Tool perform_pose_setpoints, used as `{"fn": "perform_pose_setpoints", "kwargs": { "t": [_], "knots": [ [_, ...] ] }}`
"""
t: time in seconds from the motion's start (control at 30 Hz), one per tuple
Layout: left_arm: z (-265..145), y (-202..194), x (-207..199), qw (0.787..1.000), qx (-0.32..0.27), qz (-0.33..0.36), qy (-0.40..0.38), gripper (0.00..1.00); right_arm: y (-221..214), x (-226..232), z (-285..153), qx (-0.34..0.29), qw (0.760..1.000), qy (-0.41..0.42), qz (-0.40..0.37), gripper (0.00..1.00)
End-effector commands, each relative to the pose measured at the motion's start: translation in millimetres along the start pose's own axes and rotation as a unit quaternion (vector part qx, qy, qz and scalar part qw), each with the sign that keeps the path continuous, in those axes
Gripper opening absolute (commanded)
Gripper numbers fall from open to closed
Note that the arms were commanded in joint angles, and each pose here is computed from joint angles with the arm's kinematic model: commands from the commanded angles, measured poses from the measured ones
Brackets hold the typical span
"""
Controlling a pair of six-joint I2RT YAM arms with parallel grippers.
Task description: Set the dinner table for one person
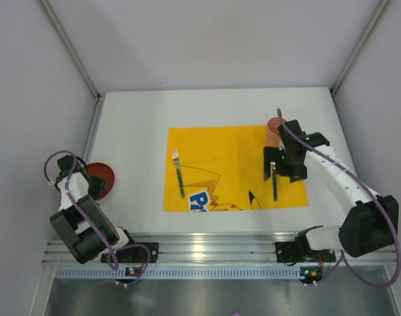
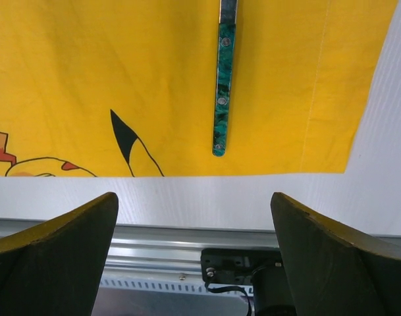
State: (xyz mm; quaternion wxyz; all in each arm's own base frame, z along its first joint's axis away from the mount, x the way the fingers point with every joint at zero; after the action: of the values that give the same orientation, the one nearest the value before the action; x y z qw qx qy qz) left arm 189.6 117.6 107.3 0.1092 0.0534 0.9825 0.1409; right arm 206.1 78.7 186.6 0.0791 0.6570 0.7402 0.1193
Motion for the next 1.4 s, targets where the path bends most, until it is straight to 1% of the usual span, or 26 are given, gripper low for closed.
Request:
{"fn": "perform_pose_setpoints", "kwargs": {
  "t": [0.0, 0.1, 0.13, 0.23, 0.3, 0.33, 0.43, 0.47, 0.53, 0.57, 0.6, 0.63, 0.7, 0.73, 0.8, 0.9, 0.93, 1.0, 1.03, 1.1, 1.13, 1.2, 1.23, 1.3, 1.33, 1.37],
  "knots": [
    [-4, 5, 1, 0.999, -0.035, -0.039, -0.013, 0.65, 10, 0, -8, -0.011, 1.000, -0.003, -0.009, 1.00],
    [1, 9, 3, 0.997, -0.054, -0.050, -0.005, 0.64, 11, 0, -6, -0.008, 1.000, -0.004, -0.010, 1.00],
    [4, 9, 3, 0.997, -0.057, -0.051, -0.004, 0.61, 11, 0, -6, -0.007, 1.000, -0.004, -0.011, 1.00],
    [16, 9, 4, 0.997, -0.058, -0.056, 0.004, 0.56, 11, 0, -5, 0.001, 1.000, -0.004, -0.016, 1.00],
    [25, 5, 7, 0.997, -0.053, -0.059, 0.018, 0.55, 13, -1, -4, 0.004, 1.000, -0.008, -0.018, 1.00],
    [28, 8, 5, 0.996, -0.058, -0.061, 0.012, 0.53, 13, 0, -4, 0.006, 1.000, -0.008, -0.021, 1.00],
    [38, 10, 1, 0.996, -0.064, -0.062, -0.001, 0.42, 16, 0, -6, 0.005, 1.000, -0.010, -0.023, 1.00],
    [40, 10, 0, 0.996, -0.065, -0.059, -0.002, 0.36, 16, 0, -5, 0.007, 1.000, -0.009, -0.024, 1.00],
    [46, 12, -2, 0.996, -0.064, -0.056, 0.002, 0.30, 18, 0, -6, 0.006, 1.000, -0.008, -0.025, 1.00],
    [47, 16, -6, 0.996, -0.067, -0.053, -0.002, 0.25, 17, 0, -6, 0.009, 1.000, -0.009, -0.026, 1.00],
    [49, 17, -7, 0.997, -0.065, -0.050, -0.002, 0.07, 18, 0, -6, 0.007, 1.000, -0.008, -0.026, 1.00],
    [49, 17, -10, 0.997, -0.059, -0.046, -0.011, 0.00, 18, 0, -7, 0.006, 1.000, -0.008, -0.025, 1.00],
    [45, 20, -17, 0.998, -0.055, -0.032, -0.028, 0.00, 17, 0, -8, 0.005, 1.000, -0.009, -0.025, 1.00],
    [42, 19, -22, 0.998, -0.043, -0.026, -0.045, 0.00, 17, 0, -8, 0.004, 1.000, -0.009, -0.025, 1.00],
    [31, 18, -36, 0.996, -0.044, -0.002, -0.075, 0.00, 16, 0, -8, 0.002, 1.000, -0.009, -0.022, 1.00],
    [6, 8, -70, 0.988, -0.042, 0.049, -0.139, 0.00, 18, 1, -9, -0.004, 1.000, -0.003, -0.017, 1.00],
    [-8, -2, -91, 0.981, -0.032, 0.079, -0.176, 0.00, 18, 2, -11, -0.007, 1.000, -0.002, -0.014, 1.00],
    [-24, -18, -115, 0.971, -0.008, 0.107, -0.215, 0.00, 20, 3, -14, -0.015, 1.000, 0.001, -0.008, 1.00],
    [-42, -32, -137, 0.960, -0.002, 0.135, -0.246, 0.00, 20, 3, -15, -0.018, 1.000, 0.001, -0.007, 1.00],
    [-59, -55, -160, 0.945, 0.030, 0.158, -0.285, 0.00, 20, 2, -18, -0.026, 1.000, -0.003, -0.003, 1.00],
    [-73, -79, -182, 0.930, 0.054, 0.183, -0.315, 0.00, 18, 2, -21, -0.033, 0.999, -0.003, 0.002, 1.00],
    [-86, -110, -200, 0.910, 0.089, 0.220, -0.339, 0.00, 14, 0, -22, -0.035, 0.999, -0.008, 0.011, 1.00],
    [-107, -141, -214, 0.890, 0.107, 0.259, -0.360, 0.00, 12, 0, -23, -0.036, 0.999, -0.008, 0.018, 1.00],
    [-105, -177, -223, 0.878, 0.125, 0.302, -0.350, 0.00, 5, -1, -27, -0.044, 0.999, -0.007, 0.030, 1.00],
    [-122, -206, -228, 0.857, 0.136, 0.336, -0.366, 0.00, 3, -1, -28, -0.046, 0.998, -0.008, 0.034, 1.00],
    [-115, -224, -228, 0.853, 0.146, 0.358, -0.350, 0.00, -2, -2, -32, -0.055, 0.998, -0.009, 0.038, 1.00]
  ]
}}
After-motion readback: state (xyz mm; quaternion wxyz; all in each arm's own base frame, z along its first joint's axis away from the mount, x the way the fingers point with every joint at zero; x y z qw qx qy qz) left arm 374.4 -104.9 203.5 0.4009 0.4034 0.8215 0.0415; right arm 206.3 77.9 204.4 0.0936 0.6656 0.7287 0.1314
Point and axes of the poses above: each gripper's point midway between its finger pads, its own z axis out along the fingers, its own x axis along the line the jaws close on, y = z × x, the point moved 7 cm from there along -z, back along the fingers, and after that the axes turned 10 degrees about -z, right-handed, at the moved point
